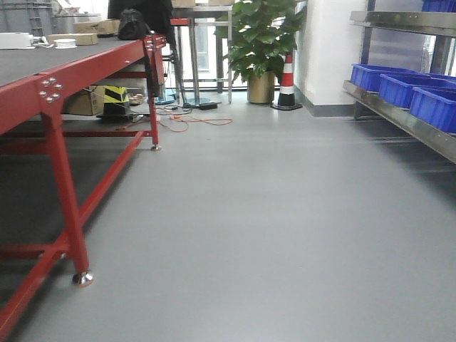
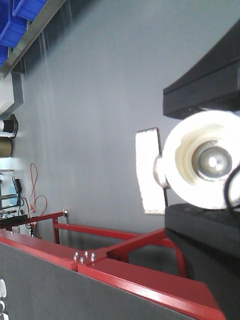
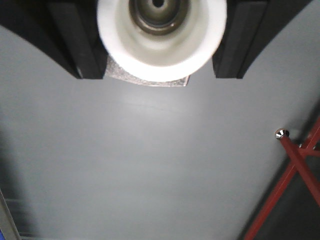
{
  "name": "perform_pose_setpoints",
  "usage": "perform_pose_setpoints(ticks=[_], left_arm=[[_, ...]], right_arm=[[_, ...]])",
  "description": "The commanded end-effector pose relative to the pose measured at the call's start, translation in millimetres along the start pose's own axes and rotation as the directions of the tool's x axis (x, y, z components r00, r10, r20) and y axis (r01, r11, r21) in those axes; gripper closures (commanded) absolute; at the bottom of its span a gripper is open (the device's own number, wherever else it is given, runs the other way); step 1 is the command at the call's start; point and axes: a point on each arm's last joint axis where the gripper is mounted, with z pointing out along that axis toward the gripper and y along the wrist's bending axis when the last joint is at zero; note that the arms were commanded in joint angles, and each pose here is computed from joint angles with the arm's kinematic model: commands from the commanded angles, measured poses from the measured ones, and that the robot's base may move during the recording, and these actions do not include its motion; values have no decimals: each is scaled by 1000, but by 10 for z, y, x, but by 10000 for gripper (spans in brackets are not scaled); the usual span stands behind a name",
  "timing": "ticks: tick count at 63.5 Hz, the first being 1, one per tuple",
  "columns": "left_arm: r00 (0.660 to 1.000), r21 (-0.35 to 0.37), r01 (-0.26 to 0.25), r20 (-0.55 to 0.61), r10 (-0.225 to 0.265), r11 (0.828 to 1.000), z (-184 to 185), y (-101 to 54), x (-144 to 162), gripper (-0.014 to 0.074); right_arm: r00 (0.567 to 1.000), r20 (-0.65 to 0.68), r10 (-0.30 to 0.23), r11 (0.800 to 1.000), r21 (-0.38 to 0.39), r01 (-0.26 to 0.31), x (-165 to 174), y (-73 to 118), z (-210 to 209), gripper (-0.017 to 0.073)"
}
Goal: Place valve from conveyor to right shelf box
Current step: 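Drive the base to the shelf of blue boxes holding both valves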
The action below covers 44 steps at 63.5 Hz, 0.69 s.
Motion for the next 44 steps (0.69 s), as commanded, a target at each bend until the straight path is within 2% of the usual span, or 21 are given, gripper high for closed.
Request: perform_pose_setpoints(ticks=[1, 44], left_arm=[[997, -1, 7, 75, -7, 1000, -68, -5, -80, 704], [997, -1, 7, 75, -7, 1000, -68, -5, -80, 704]], right_arm=[[996, 93, -4, 1000, 16, 3, -98, -2, -84, 713], [996, 93, -4, 1000, 16, 3, -98, -2, -84, 713]])
